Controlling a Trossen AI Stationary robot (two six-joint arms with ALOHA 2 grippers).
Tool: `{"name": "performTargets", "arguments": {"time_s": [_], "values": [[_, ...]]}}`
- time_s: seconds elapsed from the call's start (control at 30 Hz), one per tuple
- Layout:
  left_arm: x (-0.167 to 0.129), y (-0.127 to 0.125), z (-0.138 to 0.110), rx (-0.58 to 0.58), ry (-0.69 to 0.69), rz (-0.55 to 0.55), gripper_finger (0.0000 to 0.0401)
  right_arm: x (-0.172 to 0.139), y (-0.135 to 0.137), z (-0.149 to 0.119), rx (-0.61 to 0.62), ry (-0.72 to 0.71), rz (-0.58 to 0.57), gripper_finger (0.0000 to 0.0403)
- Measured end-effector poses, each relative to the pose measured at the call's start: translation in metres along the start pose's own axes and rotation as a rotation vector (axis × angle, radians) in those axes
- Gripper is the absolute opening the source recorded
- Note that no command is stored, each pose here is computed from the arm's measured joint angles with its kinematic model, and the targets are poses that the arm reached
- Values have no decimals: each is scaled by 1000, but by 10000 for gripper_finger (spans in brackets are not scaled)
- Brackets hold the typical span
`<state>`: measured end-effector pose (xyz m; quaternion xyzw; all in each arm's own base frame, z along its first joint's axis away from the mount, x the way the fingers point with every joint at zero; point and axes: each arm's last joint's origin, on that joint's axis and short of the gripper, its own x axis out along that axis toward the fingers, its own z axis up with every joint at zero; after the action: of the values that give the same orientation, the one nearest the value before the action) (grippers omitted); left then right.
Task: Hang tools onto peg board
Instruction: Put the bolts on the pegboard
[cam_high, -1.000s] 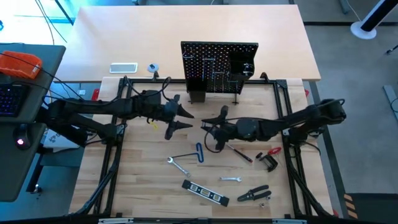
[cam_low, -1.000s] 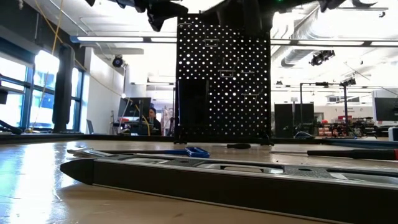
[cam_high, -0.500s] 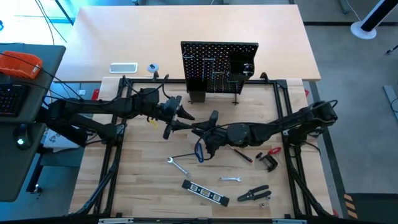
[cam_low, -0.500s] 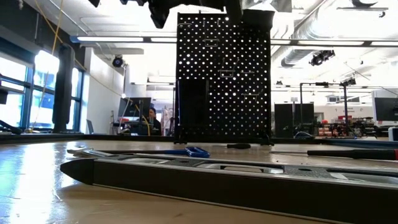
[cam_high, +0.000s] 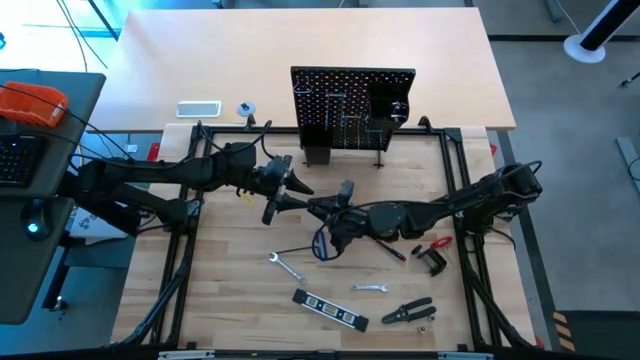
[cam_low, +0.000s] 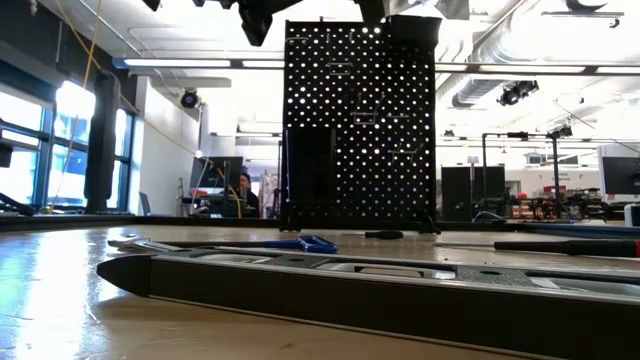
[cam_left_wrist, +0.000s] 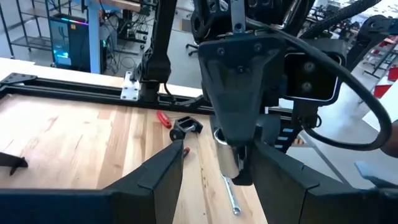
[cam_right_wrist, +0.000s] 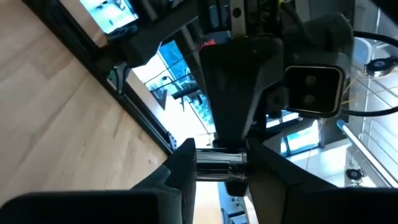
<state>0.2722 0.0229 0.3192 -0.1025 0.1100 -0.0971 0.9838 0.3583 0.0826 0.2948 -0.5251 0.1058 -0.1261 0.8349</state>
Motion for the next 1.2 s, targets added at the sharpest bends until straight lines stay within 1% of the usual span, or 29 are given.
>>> {"name": "performTargets", "arguments": {"time_s": [0.13,0.23,0.37,0.57,0.9,1.13,1.2], "values": [[1,0,-1,-9,2,-4,165,0,-3,1,3,-16,-21,100],[4,1,-2,-15,7,-31,150,2,-4,-1,-3,-29,-19,100],[8,1,1,-13,-39,-66,137,4,-6,-3,26,-41,-17,100],[9,4,0,-16,-31,-59,120,4,-6,-4,23,-33,-15,100],[9,3,1,5,-39,-62,59,4,-5,-4,4,-15,-12,100],[9,4,0,36,-31,-56,57,3,-4,-3,-6,1,-15,100],[9,5,0,46,-33,-51,57,3,-4,-3,-2,1,-16,108]]}}
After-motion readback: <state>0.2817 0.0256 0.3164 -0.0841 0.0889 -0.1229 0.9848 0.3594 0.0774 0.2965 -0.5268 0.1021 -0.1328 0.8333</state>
